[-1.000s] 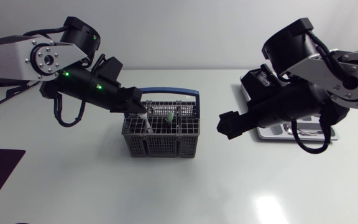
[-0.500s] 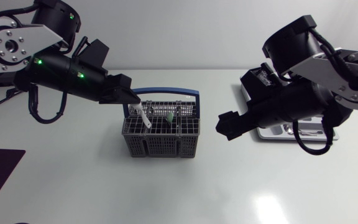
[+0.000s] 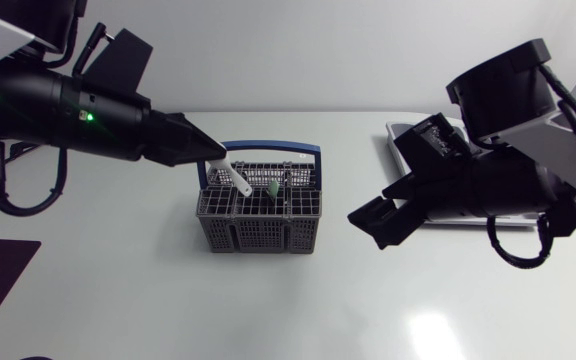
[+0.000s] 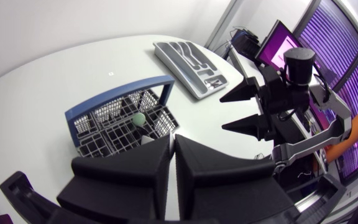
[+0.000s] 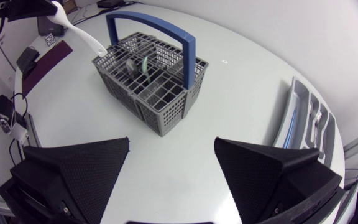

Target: Unload the cutlery basket into the drawer organizer.

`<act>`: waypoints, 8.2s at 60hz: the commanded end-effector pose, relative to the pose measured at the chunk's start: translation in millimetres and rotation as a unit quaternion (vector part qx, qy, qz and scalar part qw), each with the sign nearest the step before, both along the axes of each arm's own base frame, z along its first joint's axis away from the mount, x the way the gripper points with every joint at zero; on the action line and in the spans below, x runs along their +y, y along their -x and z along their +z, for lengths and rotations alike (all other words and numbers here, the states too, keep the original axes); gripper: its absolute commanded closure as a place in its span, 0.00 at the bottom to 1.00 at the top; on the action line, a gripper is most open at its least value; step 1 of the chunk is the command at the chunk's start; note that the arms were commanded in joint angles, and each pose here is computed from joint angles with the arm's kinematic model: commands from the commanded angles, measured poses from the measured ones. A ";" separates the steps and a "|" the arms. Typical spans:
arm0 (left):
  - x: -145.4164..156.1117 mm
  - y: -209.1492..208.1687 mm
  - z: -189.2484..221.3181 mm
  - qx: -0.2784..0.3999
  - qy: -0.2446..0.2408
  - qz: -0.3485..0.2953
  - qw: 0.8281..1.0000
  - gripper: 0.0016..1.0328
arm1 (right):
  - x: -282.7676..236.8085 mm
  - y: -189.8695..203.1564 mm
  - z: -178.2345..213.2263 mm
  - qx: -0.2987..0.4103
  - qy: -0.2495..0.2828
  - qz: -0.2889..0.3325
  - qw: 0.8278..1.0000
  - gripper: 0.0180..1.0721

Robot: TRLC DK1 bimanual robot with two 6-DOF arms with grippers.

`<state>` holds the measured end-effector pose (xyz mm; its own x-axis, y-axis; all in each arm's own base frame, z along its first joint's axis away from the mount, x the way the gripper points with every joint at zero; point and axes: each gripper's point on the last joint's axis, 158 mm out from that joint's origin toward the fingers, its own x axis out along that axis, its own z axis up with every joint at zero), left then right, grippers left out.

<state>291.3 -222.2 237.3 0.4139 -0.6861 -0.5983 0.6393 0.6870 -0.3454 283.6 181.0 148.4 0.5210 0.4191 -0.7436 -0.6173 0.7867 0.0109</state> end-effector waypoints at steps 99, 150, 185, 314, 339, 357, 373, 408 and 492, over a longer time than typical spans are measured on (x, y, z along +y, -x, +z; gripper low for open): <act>-88.2 114.5 -65.9 0.028 0.001 -0.264 0.964 0.96 | 103.1 111.1 -29.5 -0.103 -0.030 0.370 0.923 0.95; -68.8 49.0 -41.2 0.029 0.029 -0.160 0.986 0.10 | 85.3 110.9 -56.0 -0.058 0.006 0.350 0.935 0.95; -50.8 -20.3 -78.5 0.034 -0.048 -0.052 0.997 0.11 | -25.0 48.1 -49.6 -0.090 0.083 0.230 0.966 0.95; -43.5 -53.3 -132.9 0.278 -0.012 0.282 0.918 0.05 | -335.0 -142.5 -105.2 -0.117 0.455 0.235 0.851 0.95; -37.3 -47.2 -143.3 0.287 -0.021 0.295 0.911 0.05 | -357.2 -134.5 -153.1 -0.055 0.471 0.246 0.845 0.95; -39.0 -43.9 -144.6 0.290 -0.023 0.293 0.911 0.05 | -355.3 -128.4 -172.6 -0.032 0.450 0.240 0.860 0.90; -37.0 -45.0 -146.1 0.287 -0.027 0.298 0.910 0.05 | -347.5 -139.9 -173.8 -0.059 0.426 0.200 0.880 0.04; -30.6 -46.9 -139.0 0.291 -0.011 0.315 0.903 0.05 | -291.6 -144.2 -62.5 -0.161 0.210 0.072 0.962 0.04; -31.5 -64.7 -139.3 0.320 0.009 0.359 0.877 0.29 | -107.8 -47.4 -0.3 -0.120 -0.121 -0.054 0.984 0.05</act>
